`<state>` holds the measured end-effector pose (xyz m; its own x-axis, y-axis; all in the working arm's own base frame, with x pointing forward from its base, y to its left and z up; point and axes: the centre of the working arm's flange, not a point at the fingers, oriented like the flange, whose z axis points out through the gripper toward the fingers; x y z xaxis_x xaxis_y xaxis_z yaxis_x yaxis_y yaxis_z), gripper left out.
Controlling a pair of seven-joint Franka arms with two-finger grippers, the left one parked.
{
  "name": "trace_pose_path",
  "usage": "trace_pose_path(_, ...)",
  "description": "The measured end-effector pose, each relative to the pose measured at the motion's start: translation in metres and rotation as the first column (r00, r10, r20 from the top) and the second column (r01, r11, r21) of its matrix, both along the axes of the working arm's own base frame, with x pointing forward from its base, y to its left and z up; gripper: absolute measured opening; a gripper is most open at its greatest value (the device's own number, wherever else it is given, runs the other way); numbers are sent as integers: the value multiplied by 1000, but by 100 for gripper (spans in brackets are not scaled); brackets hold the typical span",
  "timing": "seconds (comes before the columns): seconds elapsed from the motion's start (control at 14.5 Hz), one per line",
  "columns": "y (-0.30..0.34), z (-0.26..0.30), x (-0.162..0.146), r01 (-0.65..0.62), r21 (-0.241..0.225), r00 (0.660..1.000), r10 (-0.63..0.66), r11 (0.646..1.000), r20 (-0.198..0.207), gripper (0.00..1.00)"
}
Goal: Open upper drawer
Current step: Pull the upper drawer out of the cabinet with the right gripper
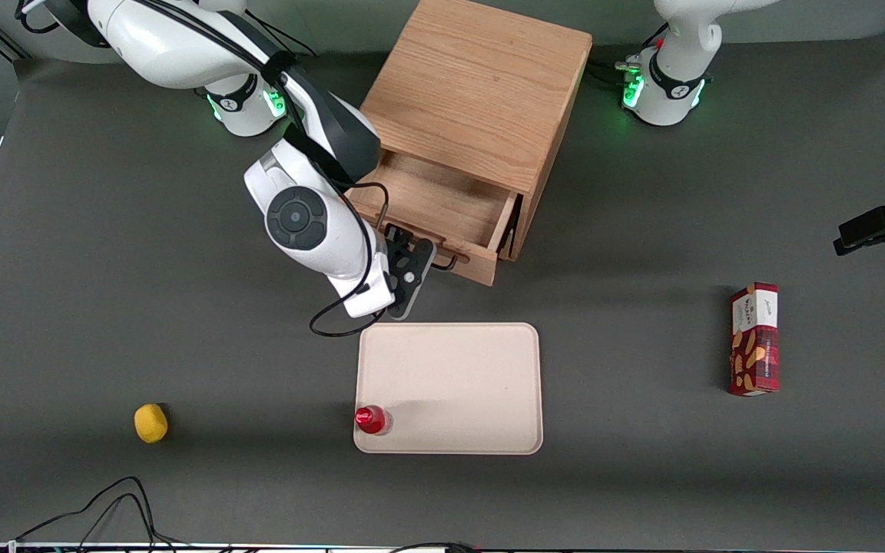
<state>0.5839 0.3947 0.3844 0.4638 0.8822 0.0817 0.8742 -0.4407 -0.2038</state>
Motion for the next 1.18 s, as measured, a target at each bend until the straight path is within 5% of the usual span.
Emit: trace_pose_path(1.18, -46, 3, 46, 28, 37, 999, -30, 999, 32, 100)
